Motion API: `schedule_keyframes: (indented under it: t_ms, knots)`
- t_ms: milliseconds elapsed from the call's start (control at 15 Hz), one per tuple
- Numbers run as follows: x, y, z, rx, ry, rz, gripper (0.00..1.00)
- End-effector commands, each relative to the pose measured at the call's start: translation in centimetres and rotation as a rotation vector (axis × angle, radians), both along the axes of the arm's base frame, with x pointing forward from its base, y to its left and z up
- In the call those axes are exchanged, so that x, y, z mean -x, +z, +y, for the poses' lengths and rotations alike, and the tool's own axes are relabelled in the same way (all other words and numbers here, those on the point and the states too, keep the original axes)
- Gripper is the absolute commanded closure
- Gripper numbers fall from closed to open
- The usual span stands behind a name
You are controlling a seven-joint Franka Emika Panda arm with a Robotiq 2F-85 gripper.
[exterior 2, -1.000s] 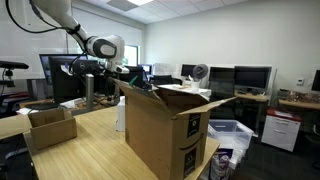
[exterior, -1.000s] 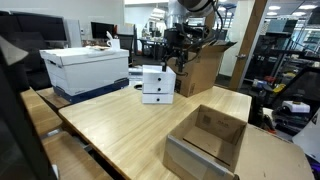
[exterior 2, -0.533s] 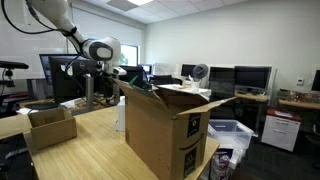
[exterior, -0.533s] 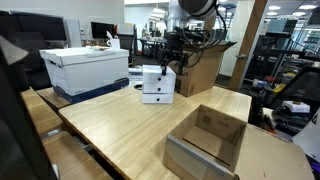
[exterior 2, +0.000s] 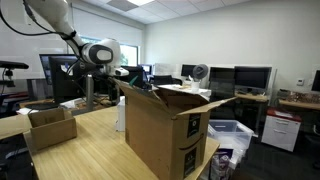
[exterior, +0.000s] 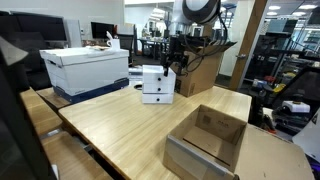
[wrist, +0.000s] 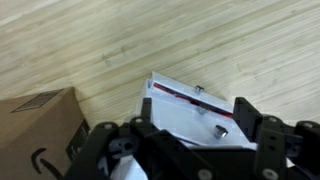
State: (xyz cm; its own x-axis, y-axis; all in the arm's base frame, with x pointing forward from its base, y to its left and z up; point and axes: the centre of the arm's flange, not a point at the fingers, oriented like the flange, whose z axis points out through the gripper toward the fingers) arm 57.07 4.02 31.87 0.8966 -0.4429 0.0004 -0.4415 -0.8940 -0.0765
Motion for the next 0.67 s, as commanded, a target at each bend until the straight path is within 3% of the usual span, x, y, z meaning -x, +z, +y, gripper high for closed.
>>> schedule_keyframes:
  t_ms: [0,400,533,600]
  knots:
    - [0.1,0.0,-2.1,0.041,-0.05,-0.017,0.47]
    - [-0.2,-0.2,-3.4,0.05,-0.069,-0.009,0.84]
    - [-0.3,-0.2,-3.1,0.057,-0.056,-0.008,0.95]
    - [-0.4,-0.1,-3.0,0.061,-0.042,-0.013,0.95]
